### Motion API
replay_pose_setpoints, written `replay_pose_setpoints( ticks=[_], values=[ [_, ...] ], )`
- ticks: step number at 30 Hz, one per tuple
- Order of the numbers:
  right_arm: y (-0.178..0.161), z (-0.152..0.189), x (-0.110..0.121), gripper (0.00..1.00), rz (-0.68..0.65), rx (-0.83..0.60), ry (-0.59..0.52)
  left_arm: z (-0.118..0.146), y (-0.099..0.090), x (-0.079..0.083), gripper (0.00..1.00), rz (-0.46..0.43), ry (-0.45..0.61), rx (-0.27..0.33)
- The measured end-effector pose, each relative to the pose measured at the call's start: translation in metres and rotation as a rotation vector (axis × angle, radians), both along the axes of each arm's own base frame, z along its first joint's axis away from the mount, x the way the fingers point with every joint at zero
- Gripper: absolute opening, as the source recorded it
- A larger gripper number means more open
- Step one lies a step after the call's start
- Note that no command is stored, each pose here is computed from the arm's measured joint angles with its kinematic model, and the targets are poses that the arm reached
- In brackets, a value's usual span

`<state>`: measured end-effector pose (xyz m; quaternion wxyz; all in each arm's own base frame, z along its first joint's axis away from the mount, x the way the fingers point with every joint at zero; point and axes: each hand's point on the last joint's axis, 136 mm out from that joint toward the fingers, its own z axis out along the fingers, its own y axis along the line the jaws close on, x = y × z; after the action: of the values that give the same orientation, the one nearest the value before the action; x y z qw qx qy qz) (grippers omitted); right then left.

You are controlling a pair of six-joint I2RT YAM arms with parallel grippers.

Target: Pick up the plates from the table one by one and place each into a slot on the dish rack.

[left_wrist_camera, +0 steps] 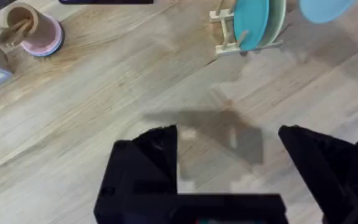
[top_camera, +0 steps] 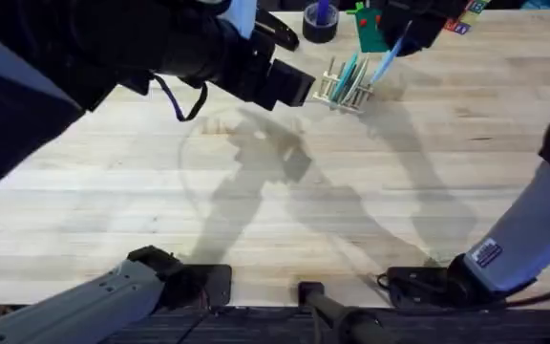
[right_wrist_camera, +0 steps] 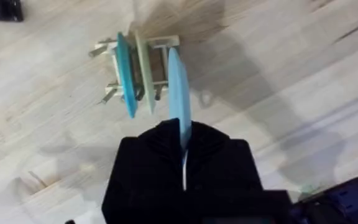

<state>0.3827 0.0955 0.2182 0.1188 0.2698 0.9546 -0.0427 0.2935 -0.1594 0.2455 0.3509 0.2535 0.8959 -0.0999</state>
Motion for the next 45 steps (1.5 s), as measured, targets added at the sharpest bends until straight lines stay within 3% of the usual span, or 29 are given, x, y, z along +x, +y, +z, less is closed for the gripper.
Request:
replay_pose_setpoints(
  ticks=[11, 26, 37, 45],
  values=[
    [0.015, -0.037, 0.016, 0.03, 0.02, 0.03, 0.063, 0.0, 0.0, 0.0, 0.993, 0.0, 0.0, 0.0],
    [0.003, -0.044, 0.03, 0.03, 0.027, 0.066, 0.056, 0.0, 0.0, 0.0, 0.994, 0.0, 0.0, 0.0],
    [0.004, -0.078, 0.023, 0.029, 0.052, 0.066, 0.128, 0.0, 0.0, 0.0, 0.993, 0.0, 0.0, 0.0],
    [0.004, -0.082, 0.022, 0.03, 0.055, 0.065, 0.136, 0.0, 0.0, 0.0, 0.993, 0.0, 0.0, 0.0]
  ],
)
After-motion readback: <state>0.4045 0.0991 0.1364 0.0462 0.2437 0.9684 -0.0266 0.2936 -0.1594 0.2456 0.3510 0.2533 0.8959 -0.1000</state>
